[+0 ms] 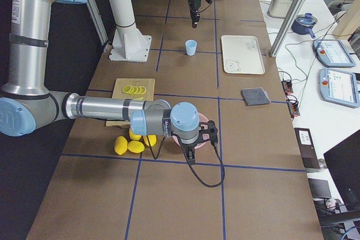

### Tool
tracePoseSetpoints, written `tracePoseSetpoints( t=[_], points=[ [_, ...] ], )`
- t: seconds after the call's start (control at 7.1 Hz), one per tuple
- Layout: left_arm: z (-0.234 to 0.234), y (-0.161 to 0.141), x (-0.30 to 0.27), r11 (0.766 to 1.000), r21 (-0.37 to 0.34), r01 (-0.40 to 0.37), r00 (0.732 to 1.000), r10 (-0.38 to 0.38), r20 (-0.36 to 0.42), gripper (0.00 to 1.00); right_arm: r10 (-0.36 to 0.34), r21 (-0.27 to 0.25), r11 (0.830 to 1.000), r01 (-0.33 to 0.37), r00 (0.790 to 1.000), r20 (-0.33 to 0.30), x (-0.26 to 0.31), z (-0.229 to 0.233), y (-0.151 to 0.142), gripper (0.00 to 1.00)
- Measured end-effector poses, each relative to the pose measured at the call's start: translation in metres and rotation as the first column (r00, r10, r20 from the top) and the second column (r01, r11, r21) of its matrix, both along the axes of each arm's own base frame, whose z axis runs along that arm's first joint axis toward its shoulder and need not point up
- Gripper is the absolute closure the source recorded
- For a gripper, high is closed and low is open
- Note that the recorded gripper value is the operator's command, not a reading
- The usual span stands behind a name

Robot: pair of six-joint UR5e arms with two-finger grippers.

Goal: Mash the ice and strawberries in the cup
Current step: 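Carry the strawberry with the left gripper over the blue cup, then open the left gripper to drop the strawberry into the cup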

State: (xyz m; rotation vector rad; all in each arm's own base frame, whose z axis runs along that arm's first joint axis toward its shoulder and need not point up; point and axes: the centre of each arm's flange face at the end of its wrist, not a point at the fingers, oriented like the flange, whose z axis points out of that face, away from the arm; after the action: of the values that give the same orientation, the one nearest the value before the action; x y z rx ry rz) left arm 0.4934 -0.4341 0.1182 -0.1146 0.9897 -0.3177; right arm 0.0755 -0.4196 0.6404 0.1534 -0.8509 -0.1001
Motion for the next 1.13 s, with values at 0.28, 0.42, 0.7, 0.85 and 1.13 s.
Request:
tracePoseSetpoints(
  t=[0.28,0.42,0.7,0.85,1.13],
  points=[
    [0.003,0.007,0.034,1.0,0.016,-0.015,1.0,0.015,-0.006,1.0,0.005,-0.002,1.0,-0.005,1.0,0.004,0.0,-0.002,0.0,0.0],
    [0.005,0.006,0.048,1.0,0.025,-0.018,1.0,0.018,-0.012,1.0,0.005,0.0,1.0,-0.005,1.0,0.004,0.0,-0.003,0.0,0.0],
    [0.0,0.003,0.06,0.999,0.031,-0.021,1.0,0.021,-0.02,0.98,0.005,0.002,1.0,-0.005,1.0,0.004,0.0,-0.004,-0.001,0.0],
    [-0.001,0.004,0.063,0.999,0.032,-0.023,1.0,0.024,-0.02,0.95,0.006,0.004,1.0,-0.006,1.0,0.004,0.0,-0.004,-0.001,0.0],
    [-0.001,0.004,0.064,0.999,0.033,-0.025,0.999,0.026,-0.02,0.64,0.007,0.005,1.0,-0.007,1.0,0.005,0.001,-0.005,0.0,0.0]
  ],
)
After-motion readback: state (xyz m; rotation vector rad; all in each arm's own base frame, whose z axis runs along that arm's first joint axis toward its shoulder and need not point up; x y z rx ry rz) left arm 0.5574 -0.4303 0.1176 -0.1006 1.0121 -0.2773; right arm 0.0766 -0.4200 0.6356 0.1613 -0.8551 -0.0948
